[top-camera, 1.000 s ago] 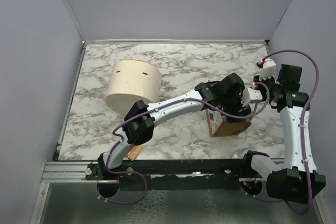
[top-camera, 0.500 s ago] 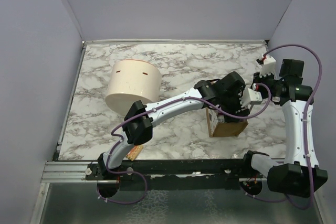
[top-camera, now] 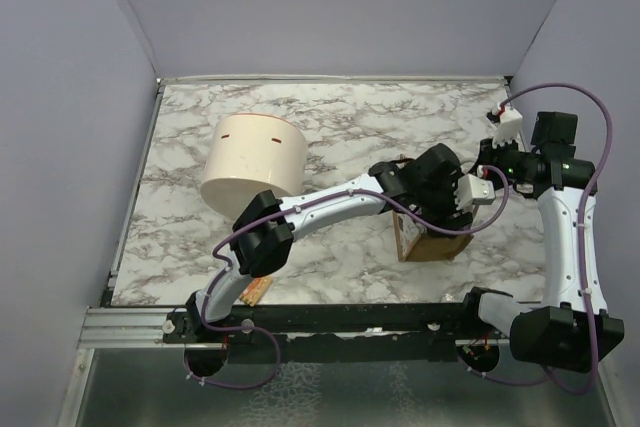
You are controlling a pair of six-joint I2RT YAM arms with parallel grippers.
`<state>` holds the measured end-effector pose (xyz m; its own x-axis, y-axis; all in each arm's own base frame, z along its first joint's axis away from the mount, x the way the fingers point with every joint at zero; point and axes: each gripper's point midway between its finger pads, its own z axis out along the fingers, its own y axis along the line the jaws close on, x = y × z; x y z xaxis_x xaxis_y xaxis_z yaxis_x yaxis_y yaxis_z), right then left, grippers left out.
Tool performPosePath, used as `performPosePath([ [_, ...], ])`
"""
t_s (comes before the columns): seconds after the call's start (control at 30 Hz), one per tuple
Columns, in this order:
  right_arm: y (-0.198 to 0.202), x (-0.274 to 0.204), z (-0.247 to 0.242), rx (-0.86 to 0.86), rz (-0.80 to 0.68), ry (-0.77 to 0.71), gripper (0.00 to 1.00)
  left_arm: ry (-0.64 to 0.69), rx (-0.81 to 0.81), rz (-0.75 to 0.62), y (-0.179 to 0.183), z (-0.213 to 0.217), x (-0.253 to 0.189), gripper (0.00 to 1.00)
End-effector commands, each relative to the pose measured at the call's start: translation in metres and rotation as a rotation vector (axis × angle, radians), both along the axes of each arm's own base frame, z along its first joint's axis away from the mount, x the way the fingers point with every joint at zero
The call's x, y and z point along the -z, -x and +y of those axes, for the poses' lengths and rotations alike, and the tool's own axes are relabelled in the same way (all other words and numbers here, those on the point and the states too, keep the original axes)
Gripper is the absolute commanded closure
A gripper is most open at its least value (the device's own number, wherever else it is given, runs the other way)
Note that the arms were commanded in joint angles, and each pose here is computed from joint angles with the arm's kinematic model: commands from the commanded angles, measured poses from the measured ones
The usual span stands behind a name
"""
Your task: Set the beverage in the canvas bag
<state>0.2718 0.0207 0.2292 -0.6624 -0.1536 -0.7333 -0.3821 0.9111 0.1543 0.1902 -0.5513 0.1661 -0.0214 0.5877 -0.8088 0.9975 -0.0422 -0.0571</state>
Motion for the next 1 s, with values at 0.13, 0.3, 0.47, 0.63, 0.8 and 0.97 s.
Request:
performPosePath([
  [0.13, -0.012, -0.029, 0.004, -0.019, -0.126, -0.016, 0.99, 0.058, 0.094, 0.092, 0.037, -0.007, -0.004, 0.77],
  [0.3, -0.013, -0.027, 0.004, -0.021, -0.123, -0.016, 0.99, 0.053, 0.096, 0.11, 0.04, -0.005, -0.004, 0.63],
  [0.47, -0.014, -0.026, 0.003, -0.021, -0.123, -0.012, 0.99, 0.042, 0.106, 0.131, 0.044, 0.0, 0.0, 0.52],
  [0.63, -0.013, -0.024, 0.003, -0.018, -0.12, -0.009, 0.99, 0.051, 0.115, 0.16, 0.047, 0.004, 0.001, 0.45],
  [0.8, -0.013, -0.024, 0.002, -0.015, -0.126, -0.003, 0.99, 0.063, 0.131, 0.188, 0.048, 0.005, 0.001, 0.36],
  [0.97, -0.013, -0.023, 0.002, -0.014, -0.123, -0.002, 0.99, 0.066, 0.15, 0.205, 0.053, 0.005, 0.004, 0.31],
])
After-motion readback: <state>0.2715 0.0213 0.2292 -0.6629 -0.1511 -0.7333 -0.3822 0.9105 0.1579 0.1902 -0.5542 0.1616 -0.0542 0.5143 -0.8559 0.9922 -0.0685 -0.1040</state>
